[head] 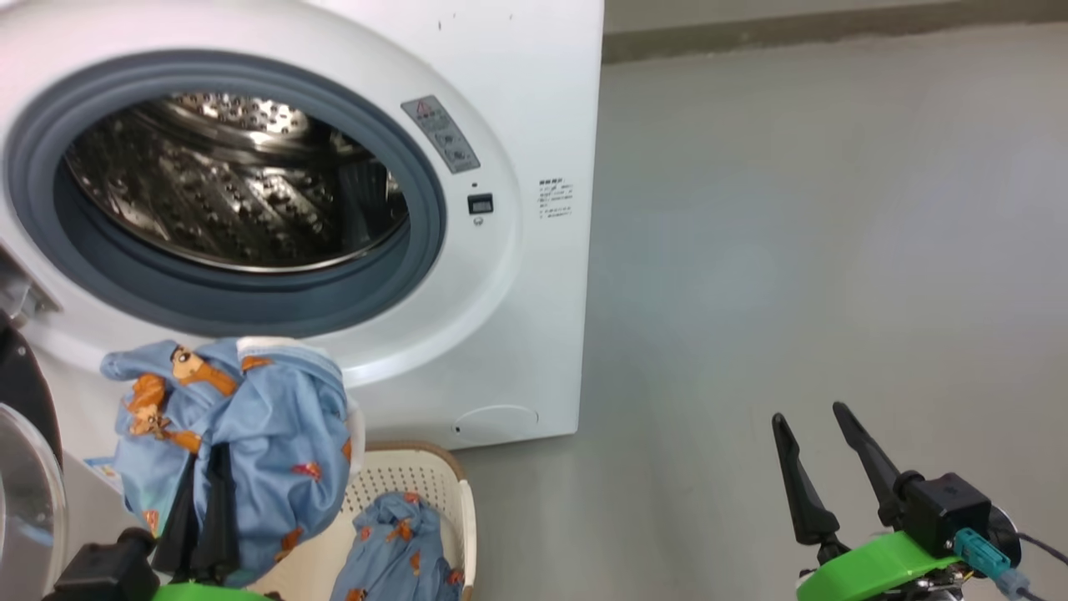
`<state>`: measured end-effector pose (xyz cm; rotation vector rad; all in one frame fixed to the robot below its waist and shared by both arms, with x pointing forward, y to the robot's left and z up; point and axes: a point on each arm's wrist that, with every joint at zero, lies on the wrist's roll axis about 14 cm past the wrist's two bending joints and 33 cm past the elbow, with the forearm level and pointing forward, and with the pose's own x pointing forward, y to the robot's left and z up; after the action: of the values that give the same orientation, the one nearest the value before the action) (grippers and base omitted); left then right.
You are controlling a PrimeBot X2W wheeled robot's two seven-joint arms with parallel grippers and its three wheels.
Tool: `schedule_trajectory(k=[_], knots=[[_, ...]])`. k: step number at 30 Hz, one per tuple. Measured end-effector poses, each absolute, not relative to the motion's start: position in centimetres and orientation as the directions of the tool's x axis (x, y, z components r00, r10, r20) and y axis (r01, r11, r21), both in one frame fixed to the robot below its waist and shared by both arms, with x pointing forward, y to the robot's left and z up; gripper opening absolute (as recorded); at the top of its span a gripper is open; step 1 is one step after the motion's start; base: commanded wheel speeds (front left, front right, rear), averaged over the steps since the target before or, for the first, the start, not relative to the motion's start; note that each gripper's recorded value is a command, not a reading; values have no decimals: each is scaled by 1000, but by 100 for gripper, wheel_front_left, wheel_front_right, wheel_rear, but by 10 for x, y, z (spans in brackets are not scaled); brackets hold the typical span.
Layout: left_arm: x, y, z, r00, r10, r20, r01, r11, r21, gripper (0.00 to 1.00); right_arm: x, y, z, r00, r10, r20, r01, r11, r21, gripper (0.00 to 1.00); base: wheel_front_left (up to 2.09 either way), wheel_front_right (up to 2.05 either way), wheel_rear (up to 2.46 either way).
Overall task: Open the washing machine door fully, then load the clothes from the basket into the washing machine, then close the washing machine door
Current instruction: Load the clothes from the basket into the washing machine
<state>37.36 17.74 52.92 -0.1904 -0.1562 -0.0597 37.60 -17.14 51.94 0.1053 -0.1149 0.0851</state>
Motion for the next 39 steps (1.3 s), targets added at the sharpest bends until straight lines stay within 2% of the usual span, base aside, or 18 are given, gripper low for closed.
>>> schedule_trajectory(k=[14,23,31,39], knots=[[369,176,535,983,-45,177,79,979,-190,0,368,-174,526,988,69,139,-83,992,98,100,0,0,0],[376,175,518,991,-40,126,67,974,-217,0,371,-175,514,992,68,102,-78,992,101,100,0,0,0],[428,167,534,982,-54,182,93,974,-209,0,382,-179,494,997,56,46,-61,993,102,100,0,0,0],[499,170,544,972,-50,230,97,976,-197,0,411,-179,477,998,60,9,-61,993,99,100,0,0,0]])
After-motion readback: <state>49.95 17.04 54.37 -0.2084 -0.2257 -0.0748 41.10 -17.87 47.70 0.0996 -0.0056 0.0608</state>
